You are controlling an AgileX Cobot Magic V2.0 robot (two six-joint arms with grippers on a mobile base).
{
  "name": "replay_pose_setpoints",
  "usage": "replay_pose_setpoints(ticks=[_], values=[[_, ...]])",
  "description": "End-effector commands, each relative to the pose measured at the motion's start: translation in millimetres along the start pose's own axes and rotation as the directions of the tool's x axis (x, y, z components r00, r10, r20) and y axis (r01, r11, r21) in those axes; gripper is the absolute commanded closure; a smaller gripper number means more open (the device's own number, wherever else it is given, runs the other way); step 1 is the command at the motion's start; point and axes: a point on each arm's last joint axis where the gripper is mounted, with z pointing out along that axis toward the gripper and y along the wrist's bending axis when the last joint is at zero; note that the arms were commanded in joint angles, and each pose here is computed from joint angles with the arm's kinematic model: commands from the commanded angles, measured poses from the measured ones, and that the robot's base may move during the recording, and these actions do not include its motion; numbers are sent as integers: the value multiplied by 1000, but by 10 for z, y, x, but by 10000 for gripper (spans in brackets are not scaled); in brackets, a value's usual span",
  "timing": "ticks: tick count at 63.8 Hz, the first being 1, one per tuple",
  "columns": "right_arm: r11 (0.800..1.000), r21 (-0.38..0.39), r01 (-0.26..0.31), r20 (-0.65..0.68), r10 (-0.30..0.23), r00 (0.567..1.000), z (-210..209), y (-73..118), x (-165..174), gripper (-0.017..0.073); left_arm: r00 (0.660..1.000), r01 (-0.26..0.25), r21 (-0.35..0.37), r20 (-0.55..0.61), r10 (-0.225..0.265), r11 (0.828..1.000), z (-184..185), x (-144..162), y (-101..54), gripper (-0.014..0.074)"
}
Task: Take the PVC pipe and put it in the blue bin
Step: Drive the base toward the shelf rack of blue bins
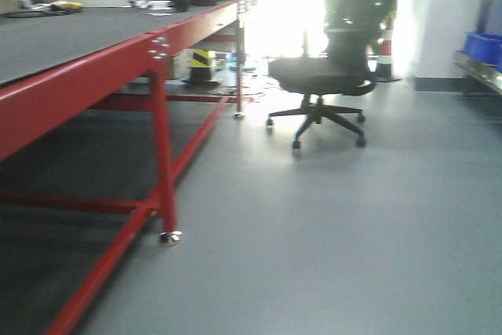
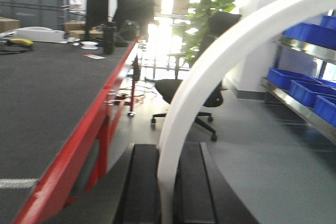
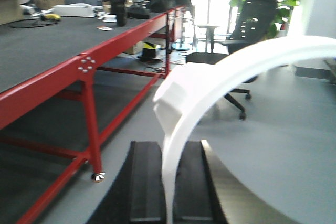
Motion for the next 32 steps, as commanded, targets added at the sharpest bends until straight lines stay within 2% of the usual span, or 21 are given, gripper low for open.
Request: replay_pose_setpoints(ticks=[1, 32], values=[[1000, 3, 11, 30, -11, 999, -21, -3, -25, 721, 1000, 5, 10, 30, -6, 1000, -19, -28, -9, 704], [1000, 3, 11, 30, -11, 999, -21, -3, -25, 721, 1000, 5, 10, 30, -6, 1000, -19, -28, -9, 704]])
